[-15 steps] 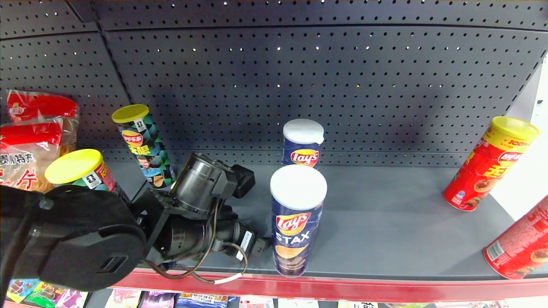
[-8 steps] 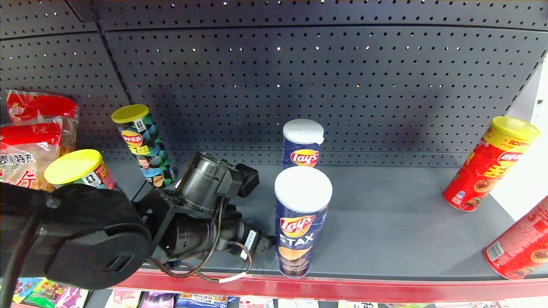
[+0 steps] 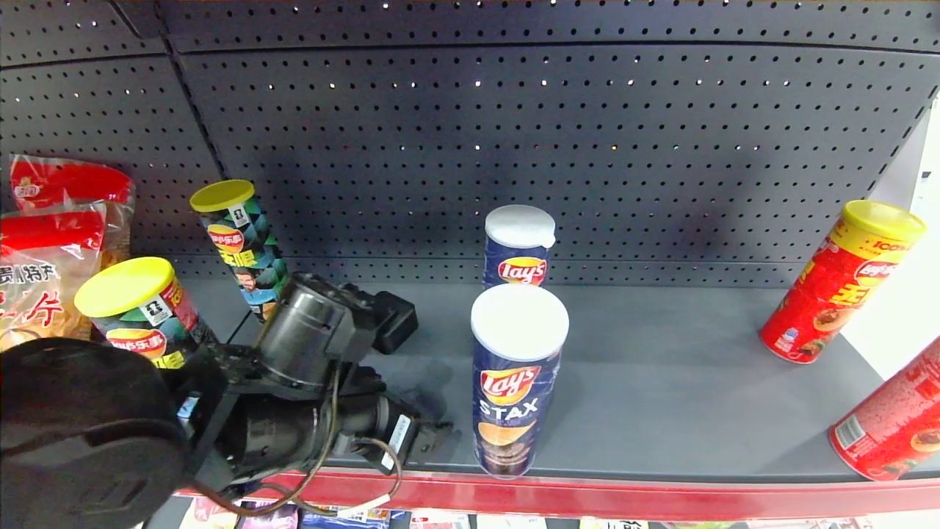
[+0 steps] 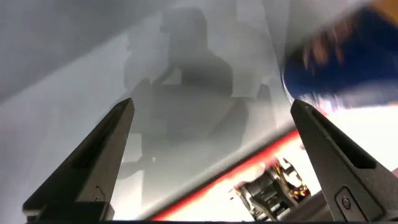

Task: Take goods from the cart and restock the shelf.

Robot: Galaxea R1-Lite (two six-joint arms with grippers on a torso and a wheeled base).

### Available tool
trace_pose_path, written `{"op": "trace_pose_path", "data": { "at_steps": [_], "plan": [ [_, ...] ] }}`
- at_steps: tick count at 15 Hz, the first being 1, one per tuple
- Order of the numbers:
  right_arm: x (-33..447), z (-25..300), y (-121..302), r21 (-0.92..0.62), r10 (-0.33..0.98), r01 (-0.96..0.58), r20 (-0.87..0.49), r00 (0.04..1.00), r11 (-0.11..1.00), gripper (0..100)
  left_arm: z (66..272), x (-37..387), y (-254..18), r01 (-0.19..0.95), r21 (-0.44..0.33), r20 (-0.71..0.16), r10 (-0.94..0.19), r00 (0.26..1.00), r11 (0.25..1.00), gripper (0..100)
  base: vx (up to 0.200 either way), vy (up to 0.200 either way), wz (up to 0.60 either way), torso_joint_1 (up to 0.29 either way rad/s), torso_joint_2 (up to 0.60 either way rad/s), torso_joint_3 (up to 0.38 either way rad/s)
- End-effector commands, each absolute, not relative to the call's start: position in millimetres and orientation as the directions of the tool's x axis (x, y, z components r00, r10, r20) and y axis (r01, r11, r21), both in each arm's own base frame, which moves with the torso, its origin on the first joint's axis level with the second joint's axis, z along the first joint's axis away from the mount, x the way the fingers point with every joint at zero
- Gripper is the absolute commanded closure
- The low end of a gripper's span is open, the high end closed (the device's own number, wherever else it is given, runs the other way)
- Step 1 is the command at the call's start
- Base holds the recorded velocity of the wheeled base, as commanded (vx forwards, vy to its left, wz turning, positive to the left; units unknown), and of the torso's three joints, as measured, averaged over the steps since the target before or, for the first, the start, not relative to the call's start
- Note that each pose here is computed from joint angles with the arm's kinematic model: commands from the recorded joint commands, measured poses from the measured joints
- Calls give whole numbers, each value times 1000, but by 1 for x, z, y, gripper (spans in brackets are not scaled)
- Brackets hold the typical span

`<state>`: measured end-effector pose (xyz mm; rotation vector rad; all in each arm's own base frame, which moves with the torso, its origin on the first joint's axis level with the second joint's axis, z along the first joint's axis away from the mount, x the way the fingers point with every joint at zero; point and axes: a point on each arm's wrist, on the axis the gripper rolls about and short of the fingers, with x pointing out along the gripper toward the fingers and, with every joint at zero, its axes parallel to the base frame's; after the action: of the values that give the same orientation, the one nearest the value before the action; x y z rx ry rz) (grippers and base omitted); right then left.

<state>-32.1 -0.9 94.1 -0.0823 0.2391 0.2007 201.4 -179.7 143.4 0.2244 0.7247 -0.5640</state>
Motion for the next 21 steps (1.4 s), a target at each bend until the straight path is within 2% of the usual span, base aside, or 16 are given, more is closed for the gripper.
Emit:
{"op": "trace_pose_path", "data": {
  "at_steps": [1,4,5,6,8,11,12,14,15,16,17,18,21],
  "plan": [
    [-32,94,-1,-58,189,-209,-246,951,976,0,169,169,-146,547,-12,-601,-443,665,837,0,0,0,0,0,0,0],
    [-32,94,-1,-60,203,-224,-247,947,973,0,207,130,-111,548,-23,-474,-491,731,836,0,0,0,0,0,0,0],
    [-32,94,-1,-60,203,-224,-247,947,973,0,208,129,-110,548,-23,-474,-491,731,836,0,0,0,0,0,0,0],
    [-32,94,-1,-62,203,-224,-247,947,973,0,228,106,-89,566,12,-419,-510,751,825,0,0,0,0,0,0,0],
    [-32,94,-1,-60,208,-230,-247,946,971,0,237,76,-63,588,88,-366,-523,769,804,0,0,0,0,0,0,0],
    [-32,94,-1,-59,204,-225,-247,947,973,0,237,29,-21,571,143,-329,-506,798,808,0,0,0,0,0,0,0],
    [-32,94,-1,-60,207,-228,-247,947,972,0,231,8,-1,517,164,-303,-456,837,840,0,0,0,0,0,0,0],
    [-32,94,-1,-68,198,-221,-248,948,973,0,223,-13,17,361,171,-291,-303,907,917,0,0,0,0,0,0,0],
    [-33,96,-1,-80,186,-211,-240,953,974,0,213,-27,21,228,144,-306,-176,936,963,0,0,0,0,0,0,0],
    [-33,97,-1,-84,170,-195,-239,956,977,0,206,-35,22,152,127,-322,-105,941,980,0,0,0,0,0,0,0],
    [-31,100,0,-91,104,-130,-246,964,987,0,188,-55,22,0,91,-360,33,932,996,0,0,0,0,0,0,0],
    [-31,108,1,-92,54,-77,-235,970,993,0,173,-68,21,-74,65,-389,94,917,995,0,0,0,0,0,0,0],
    [-34,103,5,-92,-55,36,-222,974,995,0,129,-79,22,-135,1,-404,124,906,991,0,0,0,0,0,0,0]
  ]
}}
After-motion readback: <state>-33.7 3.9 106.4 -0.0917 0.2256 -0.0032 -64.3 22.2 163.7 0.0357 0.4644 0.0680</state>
